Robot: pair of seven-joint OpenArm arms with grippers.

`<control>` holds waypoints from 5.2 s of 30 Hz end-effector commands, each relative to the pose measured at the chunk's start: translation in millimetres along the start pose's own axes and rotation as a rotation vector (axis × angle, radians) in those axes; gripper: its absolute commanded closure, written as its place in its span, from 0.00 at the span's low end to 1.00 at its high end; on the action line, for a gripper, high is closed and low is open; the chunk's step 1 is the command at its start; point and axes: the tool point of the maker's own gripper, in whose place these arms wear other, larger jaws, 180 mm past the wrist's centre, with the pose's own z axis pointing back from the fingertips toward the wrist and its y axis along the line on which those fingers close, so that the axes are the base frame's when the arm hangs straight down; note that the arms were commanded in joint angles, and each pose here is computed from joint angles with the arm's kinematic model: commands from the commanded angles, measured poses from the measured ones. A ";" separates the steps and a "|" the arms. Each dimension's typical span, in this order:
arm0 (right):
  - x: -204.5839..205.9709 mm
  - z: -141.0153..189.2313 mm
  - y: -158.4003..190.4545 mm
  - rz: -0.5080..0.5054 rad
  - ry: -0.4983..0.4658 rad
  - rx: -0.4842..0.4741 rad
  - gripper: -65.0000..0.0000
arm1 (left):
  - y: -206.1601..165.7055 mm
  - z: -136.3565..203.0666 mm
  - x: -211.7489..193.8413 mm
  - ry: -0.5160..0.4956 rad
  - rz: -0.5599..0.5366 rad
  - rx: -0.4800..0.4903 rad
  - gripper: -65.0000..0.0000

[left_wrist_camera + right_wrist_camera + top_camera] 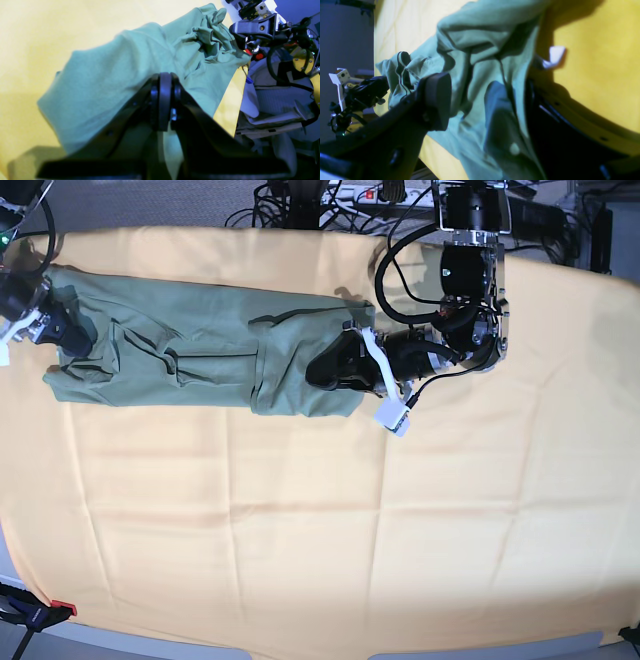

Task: Fold the T-shirt properly
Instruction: 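Release the left gripper and push the collar end inward with the right gripper, then lift the bundled shirt with the right gripper and fold it over itself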

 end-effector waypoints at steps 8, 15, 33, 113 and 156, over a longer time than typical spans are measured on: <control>-15.4 -16.8 9.8 0.034 0.116 0.028 0.38 | -6.7 1.0 18.1 -0.062 -0.021 -0.031 1.00; -25.6 -27.7 15.8 0.012 0.120 0.058 0.53 | -8.9 1.1 20.9 -0.076 -0.016 -0.043 1.00; 50.8 -20.3 27.1 0.156 0.029 0.049 1.00 | -1.0 59.2 76.3 -0.339 0.043 -0.108 1.00; 17.8 -35.2 229.5 0.915 -0.078 0.093 1.00 | 44.8 134.4 51.0 -0.249 0.025 0.097 1.00; -82.8 -105.6 189.4 0.964 0.288 0.042 1.00 | 46.0 138.5 51.7 -0.243 0.019 0.102 1.00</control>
